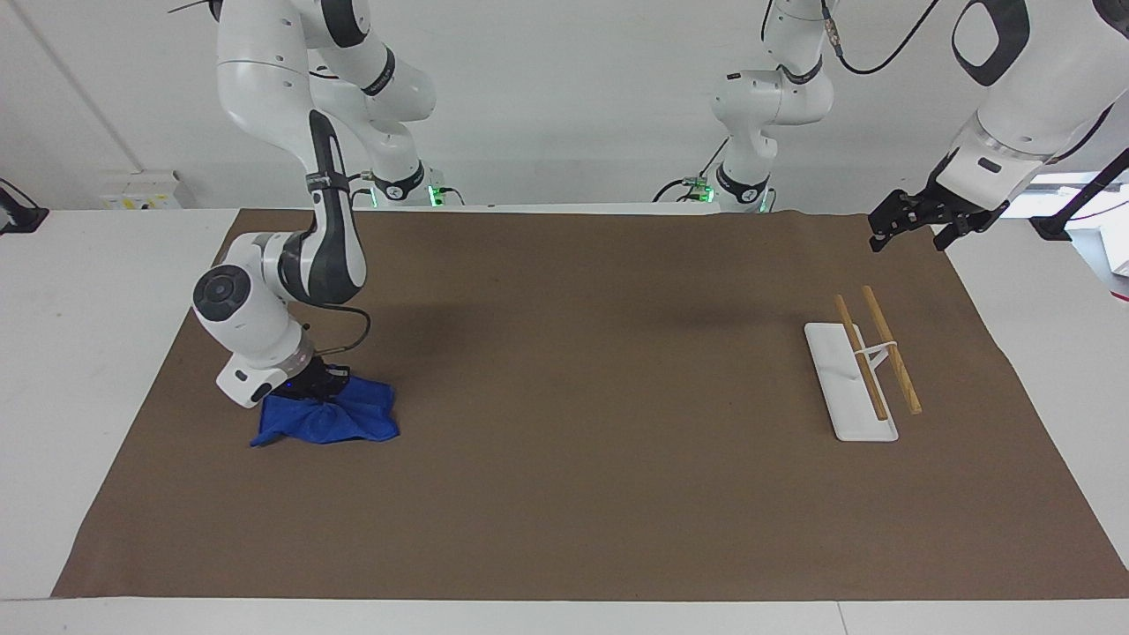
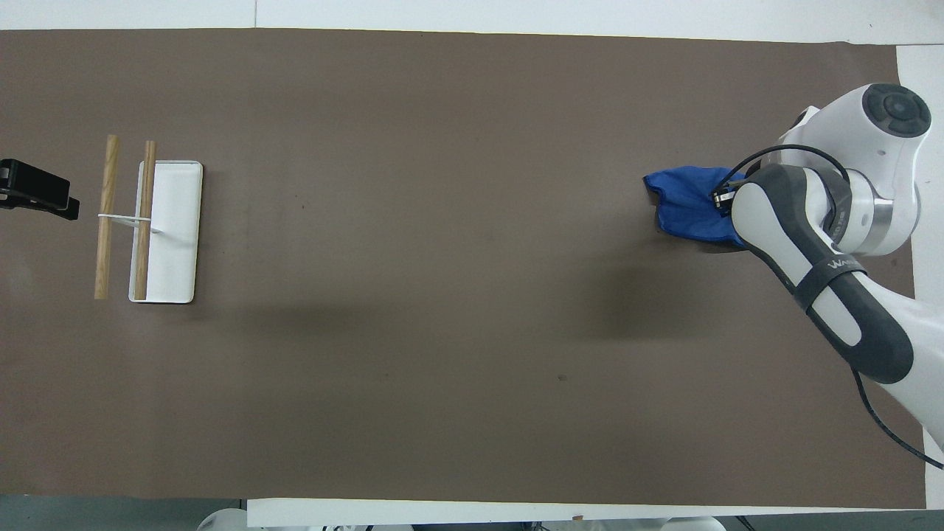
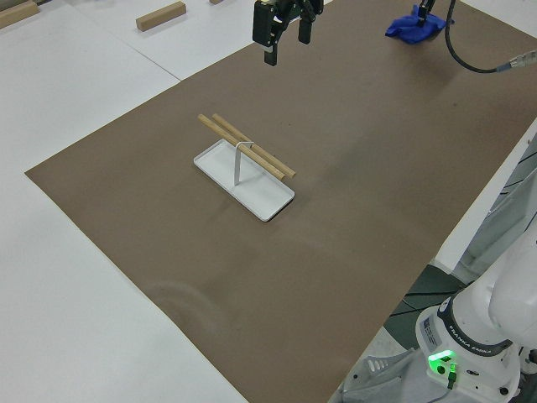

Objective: Right arm passes towel to left arm to hang
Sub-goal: 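Grasp the blue towel edge with the right gripper and lift it, then carry the towel toward center while the left gripper reaches toward it, then close the left gripper on the towel beside the right gripper, then open the right gripper and release the towel to the left gripper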

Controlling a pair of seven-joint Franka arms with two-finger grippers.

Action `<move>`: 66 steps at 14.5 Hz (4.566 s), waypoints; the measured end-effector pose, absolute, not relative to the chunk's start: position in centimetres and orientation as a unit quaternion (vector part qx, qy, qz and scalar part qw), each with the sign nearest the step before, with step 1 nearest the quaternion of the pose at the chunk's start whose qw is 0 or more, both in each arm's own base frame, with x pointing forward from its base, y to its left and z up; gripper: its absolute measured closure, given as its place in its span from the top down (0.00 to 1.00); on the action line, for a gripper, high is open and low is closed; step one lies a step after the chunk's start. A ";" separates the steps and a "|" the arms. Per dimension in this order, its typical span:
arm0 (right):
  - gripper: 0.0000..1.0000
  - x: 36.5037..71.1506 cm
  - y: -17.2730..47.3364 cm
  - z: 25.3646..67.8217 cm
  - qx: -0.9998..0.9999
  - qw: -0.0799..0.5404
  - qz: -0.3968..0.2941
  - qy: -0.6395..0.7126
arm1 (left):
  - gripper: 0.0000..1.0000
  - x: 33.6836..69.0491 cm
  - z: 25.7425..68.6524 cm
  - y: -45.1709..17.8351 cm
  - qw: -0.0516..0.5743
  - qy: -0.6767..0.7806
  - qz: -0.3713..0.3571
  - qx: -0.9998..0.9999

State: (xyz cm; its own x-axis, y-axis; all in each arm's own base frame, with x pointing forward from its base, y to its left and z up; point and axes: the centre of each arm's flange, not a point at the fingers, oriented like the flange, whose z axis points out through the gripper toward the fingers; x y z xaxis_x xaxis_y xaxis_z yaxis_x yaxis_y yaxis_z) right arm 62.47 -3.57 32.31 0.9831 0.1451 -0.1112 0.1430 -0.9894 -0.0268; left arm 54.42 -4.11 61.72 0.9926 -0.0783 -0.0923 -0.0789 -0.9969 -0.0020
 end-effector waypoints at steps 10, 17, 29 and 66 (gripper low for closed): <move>0.07 64.3 8.0 44.4 -0.981 0.180 0.078 0.012 | 1.00 53.0 59.3 -1.9 0.012 -0.093 0.089 -0.992; 0.07 63.3 17.1 45.5 -0.897 0.313 0.184 0.253 | 1.00 52.9 55.0 -15.1 -0.019 -0.382 -0.023 -0.924; 0.07 60.7 26.3 45.0 -0.801 0.354 0.278 0.394 | 0.98 49.4 52.0 -32.4 -0.126 -0.546 -0.007 -0.828; 1.00 60.4 23.1 45.5 -0.978 0.127 0.045 0.161 | 0.03 49.4 53.5 -29.6 -0.030 -0.508 -0.005 -0.861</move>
State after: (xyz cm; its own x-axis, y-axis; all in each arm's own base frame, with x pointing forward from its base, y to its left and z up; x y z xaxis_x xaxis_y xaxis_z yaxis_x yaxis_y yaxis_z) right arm 60.35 23.13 45.50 0.9440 -0.3036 -0.1296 -0.3266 -0.9156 -0.2343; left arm 49.40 -29.65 53.49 0.4840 0.8748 -0.0217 0.8742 -0.4823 0.0572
